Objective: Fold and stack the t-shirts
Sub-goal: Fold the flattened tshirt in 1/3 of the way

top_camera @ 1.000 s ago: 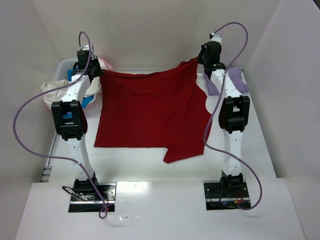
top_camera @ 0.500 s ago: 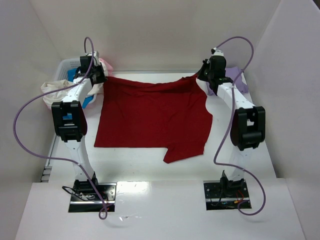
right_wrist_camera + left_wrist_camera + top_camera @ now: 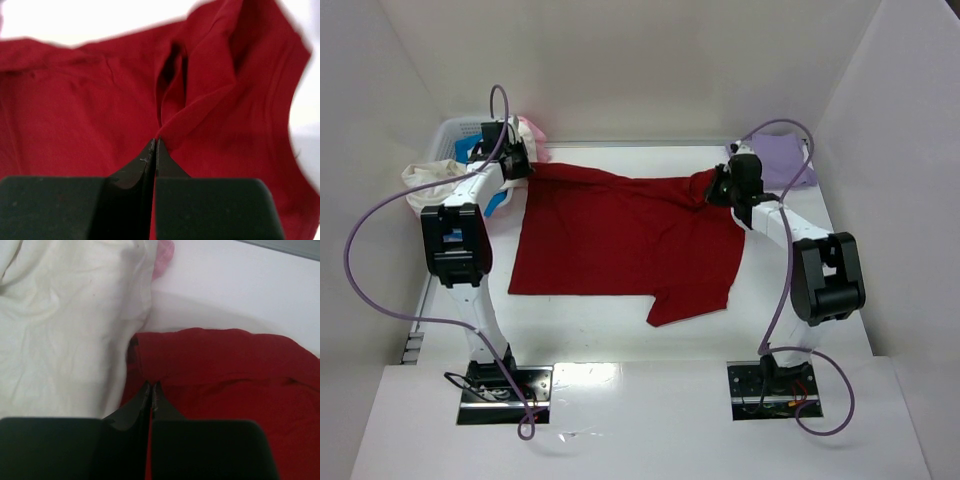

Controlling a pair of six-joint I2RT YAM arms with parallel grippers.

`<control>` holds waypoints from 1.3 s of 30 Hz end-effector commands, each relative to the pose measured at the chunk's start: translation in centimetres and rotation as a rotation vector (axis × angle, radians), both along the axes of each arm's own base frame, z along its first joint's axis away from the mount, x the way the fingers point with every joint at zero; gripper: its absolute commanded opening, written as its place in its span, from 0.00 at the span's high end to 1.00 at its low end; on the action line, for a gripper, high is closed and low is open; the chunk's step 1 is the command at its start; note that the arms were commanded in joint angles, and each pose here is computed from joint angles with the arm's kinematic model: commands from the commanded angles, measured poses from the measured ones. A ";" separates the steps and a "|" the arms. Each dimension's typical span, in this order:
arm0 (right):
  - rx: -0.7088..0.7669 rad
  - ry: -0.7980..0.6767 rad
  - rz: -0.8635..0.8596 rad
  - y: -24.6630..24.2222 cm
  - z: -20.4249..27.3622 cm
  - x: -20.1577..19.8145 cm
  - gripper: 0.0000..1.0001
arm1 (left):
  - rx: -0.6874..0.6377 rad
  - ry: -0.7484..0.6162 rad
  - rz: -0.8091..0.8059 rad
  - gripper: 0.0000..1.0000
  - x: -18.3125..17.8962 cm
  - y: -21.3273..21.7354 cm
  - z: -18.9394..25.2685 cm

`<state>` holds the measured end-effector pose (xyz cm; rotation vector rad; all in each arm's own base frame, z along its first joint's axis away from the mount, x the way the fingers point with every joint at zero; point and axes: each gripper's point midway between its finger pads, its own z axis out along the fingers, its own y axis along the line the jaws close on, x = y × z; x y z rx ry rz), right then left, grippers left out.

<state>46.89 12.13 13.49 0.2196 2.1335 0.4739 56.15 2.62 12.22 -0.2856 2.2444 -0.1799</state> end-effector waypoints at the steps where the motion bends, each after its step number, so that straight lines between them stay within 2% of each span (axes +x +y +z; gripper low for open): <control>1: 0.038 -0.036 -0.024 0.0 2.4 -2.2 1.00 | 0.027 -0.065 0.003 1.00 -0.8 0.5 3.6; 8: 0.020 -0.005 -0.124 -2.1 2.8 -5.3 1.00 | 0.021 -0.014 0.003 1.00 -2.7 0.3 2.3; 16: 0.018 0.007 -0.167 -3.6 3.9 -6.6 1.00 | 0.019 0.012 0.013 1.00 -4.1 0.8 2.6; 22: 0.064 0.126 -0.141 -2.7 0.3 -8.9 1.00 | 0.021 0.054 0.016 1.00 -5.4 1.1 2.0; 23: 0.075 0.128 -0.148 -2.7 0.4 -9.2 1.00 | 0.018 0.081 0.016 1.00 -6.1 1.0 0.9; 32: 0.097 0.217 -0.158 -2.6 -1.0 -12.0 1.00 | 0.006 0.130 0.008 1.00 -7.2 0.7 -0.4; 39: 0.088 0.231 -0.182 -3.1 -1.3 -12.7 1.00 | 0.014 0.177 0.008 1.00 -9.0 0.7 -1.4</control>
